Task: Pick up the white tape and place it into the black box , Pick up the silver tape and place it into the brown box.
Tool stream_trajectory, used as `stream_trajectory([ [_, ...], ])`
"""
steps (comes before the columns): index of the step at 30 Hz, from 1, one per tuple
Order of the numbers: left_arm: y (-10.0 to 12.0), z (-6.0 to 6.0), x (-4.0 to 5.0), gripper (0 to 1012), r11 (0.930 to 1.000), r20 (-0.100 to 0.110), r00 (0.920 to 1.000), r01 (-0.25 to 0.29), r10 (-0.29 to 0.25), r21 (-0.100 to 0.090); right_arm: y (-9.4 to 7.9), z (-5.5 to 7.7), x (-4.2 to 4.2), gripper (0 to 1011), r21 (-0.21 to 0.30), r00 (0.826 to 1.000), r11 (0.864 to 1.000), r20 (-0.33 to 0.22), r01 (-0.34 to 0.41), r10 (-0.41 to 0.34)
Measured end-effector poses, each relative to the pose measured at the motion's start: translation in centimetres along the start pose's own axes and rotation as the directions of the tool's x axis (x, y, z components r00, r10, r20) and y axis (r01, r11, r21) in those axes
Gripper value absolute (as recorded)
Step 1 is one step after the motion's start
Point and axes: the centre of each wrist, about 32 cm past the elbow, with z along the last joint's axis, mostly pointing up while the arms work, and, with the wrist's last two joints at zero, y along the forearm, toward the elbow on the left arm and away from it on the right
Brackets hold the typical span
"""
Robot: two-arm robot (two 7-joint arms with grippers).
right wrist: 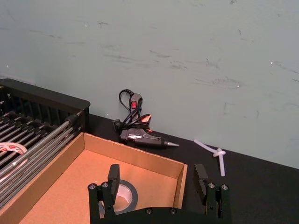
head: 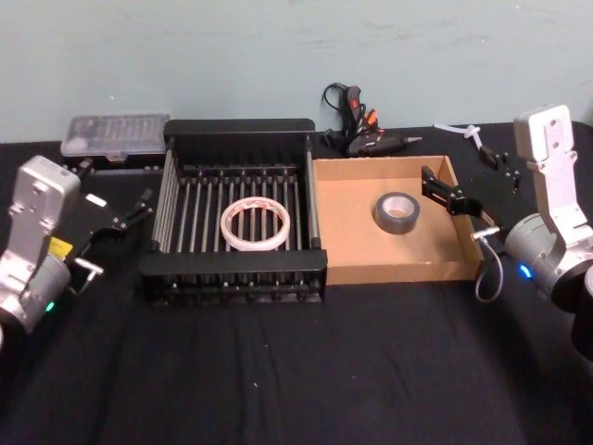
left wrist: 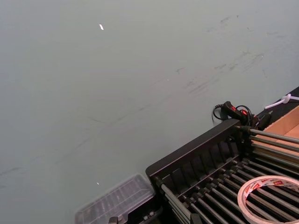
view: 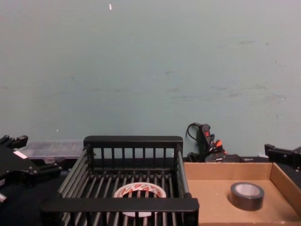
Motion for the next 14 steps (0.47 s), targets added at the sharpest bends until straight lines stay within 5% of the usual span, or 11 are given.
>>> stream_trajectory([
  [14,0.00,0.00,0.00,1001,1.0000,0.000,1.0000,0.000,0.000,0.000,0.00,0.00,0.00,1002,0.000,1.000,1.000,0.000,0.000,0.000],
])
